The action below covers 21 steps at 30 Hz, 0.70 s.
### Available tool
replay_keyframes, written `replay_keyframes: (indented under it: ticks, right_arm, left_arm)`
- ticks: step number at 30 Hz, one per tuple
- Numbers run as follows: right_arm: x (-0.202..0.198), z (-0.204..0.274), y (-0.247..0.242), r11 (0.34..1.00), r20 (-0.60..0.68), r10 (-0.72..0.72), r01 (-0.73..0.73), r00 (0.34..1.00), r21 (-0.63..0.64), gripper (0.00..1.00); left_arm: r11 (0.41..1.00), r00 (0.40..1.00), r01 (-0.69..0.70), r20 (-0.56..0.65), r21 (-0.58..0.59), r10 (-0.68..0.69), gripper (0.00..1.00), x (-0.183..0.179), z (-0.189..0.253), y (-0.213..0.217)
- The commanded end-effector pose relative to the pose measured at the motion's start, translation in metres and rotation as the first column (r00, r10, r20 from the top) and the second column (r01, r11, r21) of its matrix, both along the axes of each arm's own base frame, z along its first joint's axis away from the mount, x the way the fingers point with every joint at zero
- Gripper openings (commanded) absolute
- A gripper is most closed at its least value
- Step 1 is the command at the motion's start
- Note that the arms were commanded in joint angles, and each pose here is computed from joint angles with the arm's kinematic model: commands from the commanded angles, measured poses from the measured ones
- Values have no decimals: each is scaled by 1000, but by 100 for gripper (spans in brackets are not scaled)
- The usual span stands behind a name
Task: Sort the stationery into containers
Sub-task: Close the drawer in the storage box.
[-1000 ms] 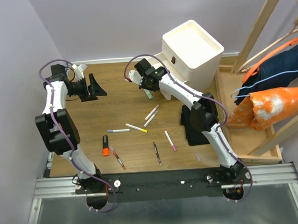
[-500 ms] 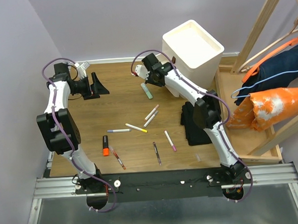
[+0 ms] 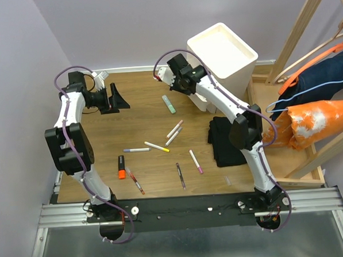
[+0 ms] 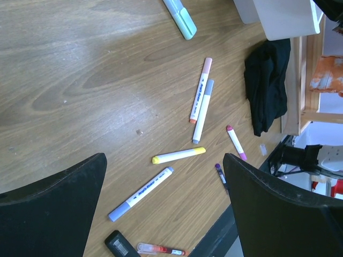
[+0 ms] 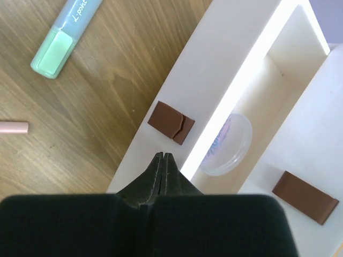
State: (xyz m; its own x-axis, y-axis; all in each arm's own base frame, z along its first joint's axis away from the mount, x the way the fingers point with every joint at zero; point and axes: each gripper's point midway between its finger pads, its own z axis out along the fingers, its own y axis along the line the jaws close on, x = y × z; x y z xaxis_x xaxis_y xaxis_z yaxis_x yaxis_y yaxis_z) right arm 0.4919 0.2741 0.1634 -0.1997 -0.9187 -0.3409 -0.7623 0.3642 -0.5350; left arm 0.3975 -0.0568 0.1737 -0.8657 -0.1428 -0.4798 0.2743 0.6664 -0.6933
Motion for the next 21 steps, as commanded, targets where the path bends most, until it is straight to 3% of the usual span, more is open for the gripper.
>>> replay_keyframes:
  ticks: [1, 21]
  right_arm:
    - [12, -15, -17, 995, 30, -50, 52, 998, -88, 1]
    - [58, -10, -63, 967, 183, -151, 184, 971, -176, 1]
  left_arm:
    - [1000, 1000, 25, 11, -8, -24, 99, 8, 1, -9]
    - [1000, 1000, 27, 3, -13, -27, 99, 4, -3, -12]
